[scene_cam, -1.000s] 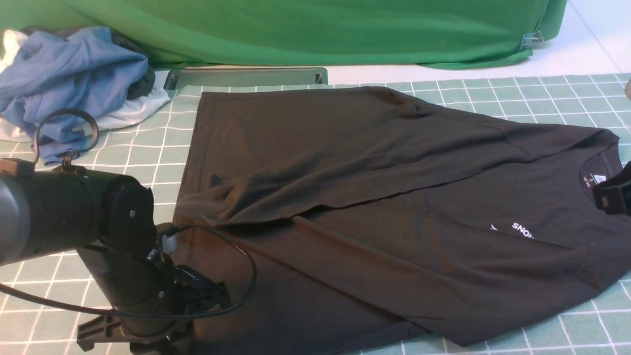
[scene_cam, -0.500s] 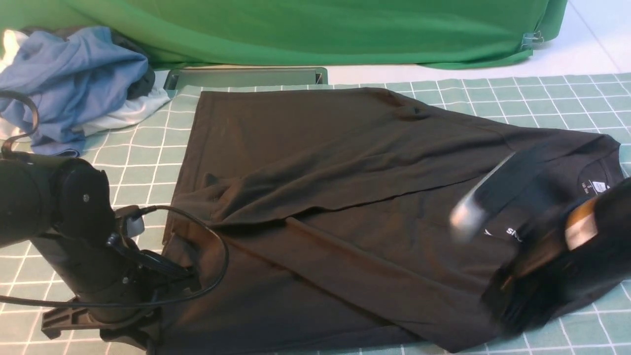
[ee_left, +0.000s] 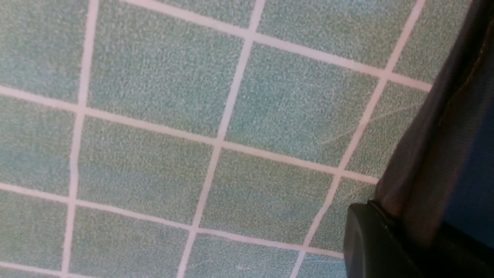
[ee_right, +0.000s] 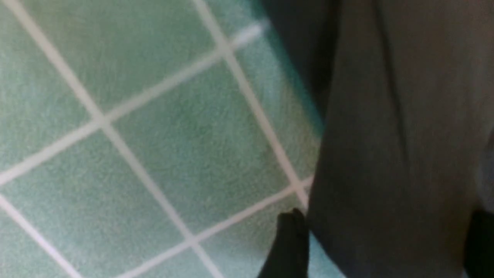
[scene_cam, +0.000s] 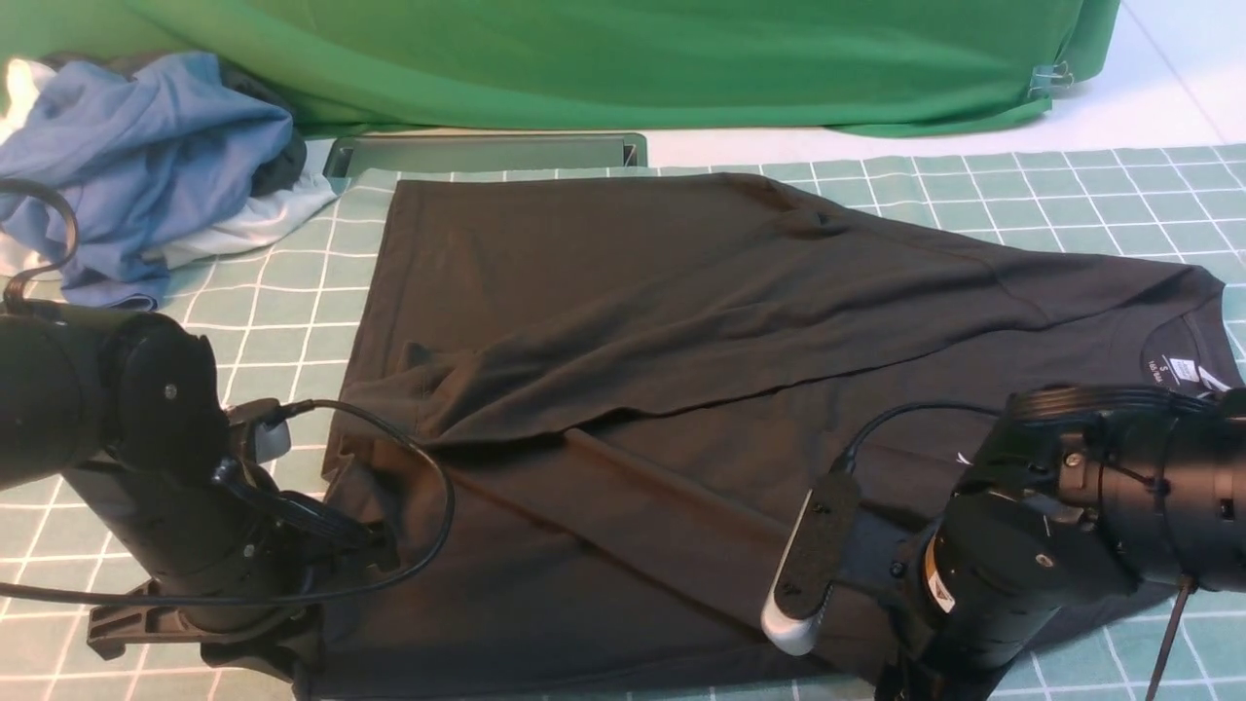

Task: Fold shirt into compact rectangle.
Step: 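Grasp the near edge of the shirt at its hem and shoulder corners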

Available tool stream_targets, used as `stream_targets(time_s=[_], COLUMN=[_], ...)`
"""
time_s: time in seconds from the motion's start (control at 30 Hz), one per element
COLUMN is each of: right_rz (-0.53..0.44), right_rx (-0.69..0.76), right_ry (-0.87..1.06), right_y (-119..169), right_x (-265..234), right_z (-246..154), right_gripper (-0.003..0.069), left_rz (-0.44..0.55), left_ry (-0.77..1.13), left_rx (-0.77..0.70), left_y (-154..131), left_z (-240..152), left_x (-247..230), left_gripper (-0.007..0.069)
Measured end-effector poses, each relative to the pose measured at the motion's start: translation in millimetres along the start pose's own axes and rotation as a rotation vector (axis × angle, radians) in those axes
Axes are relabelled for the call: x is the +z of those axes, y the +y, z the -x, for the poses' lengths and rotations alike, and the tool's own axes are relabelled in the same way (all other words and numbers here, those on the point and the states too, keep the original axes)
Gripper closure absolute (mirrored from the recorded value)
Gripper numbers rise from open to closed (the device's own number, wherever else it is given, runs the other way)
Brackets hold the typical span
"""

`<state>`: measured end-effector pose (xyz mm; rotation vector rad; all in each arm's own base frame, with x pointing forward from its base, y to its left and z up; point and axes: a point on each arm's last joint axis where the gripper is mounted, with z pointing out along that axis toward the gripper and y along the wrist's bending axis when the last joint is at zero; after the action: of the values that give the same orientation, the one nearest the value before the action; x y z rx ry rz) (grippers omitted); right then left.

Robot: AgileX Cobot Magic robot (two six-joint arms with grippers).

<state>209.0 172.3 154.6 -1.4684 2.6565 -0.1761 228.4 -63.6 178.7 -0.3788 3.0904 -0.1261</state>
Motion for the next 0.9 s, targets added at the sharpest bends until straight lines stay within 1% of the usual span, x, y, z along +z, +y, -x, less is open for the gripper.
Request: stream_targets(time_s=[0.07,0.13,0.23,0.33,0.47,0.6,0.7,0.77,0.9], right_rz=[0.002,0.006,-0.004,-0.015,-0.016,0.014,0.046,0.083,0.107], right_rx=[-0.001,-0.003,-0.02,-0.027,-0.015,0.019,0.046,0.08,0.108], right_ry=[0.007,0.006,-0.001,0.022,0.065,0.099,0.11,0.123,0.14], right_y=[0,2,0,-3,-6,-3,2,9,16], right_x=[1,1,1,-3,-14,-25,-29,-29,-28], right_z=[1,1,4,7,8,0,-9,-24,-40], right_gripper=[0.0127,0.0207,0.0417,0.0568,0.058,0.058,0.058,0.058,0.058], left_rz=[-0.002,-0.003,0.003,0.006,-0.004,-0.01,-0.008,-0.007,-0.008], left_ry=[-0.001,-0.002,0.011,0.02,0.007,0.006,0.01,0.032,0.08], left_rx=[0.003,0.015,0.04,0.044,0.045,0.049,0.051,0.046,0.03], left_y=[0,0,1,2,3,5,8,12,20], left_z=[0,0,-2,-4,-8,-16,-22,-31,-48], left_x=[0,-1,-1,-5,-14,-26,-32,-33,-27], left_gripper=[0.0596,0.0596,0.0596,0.0596,0.0596,0.0596,0.0598,0.0604,0.0606])
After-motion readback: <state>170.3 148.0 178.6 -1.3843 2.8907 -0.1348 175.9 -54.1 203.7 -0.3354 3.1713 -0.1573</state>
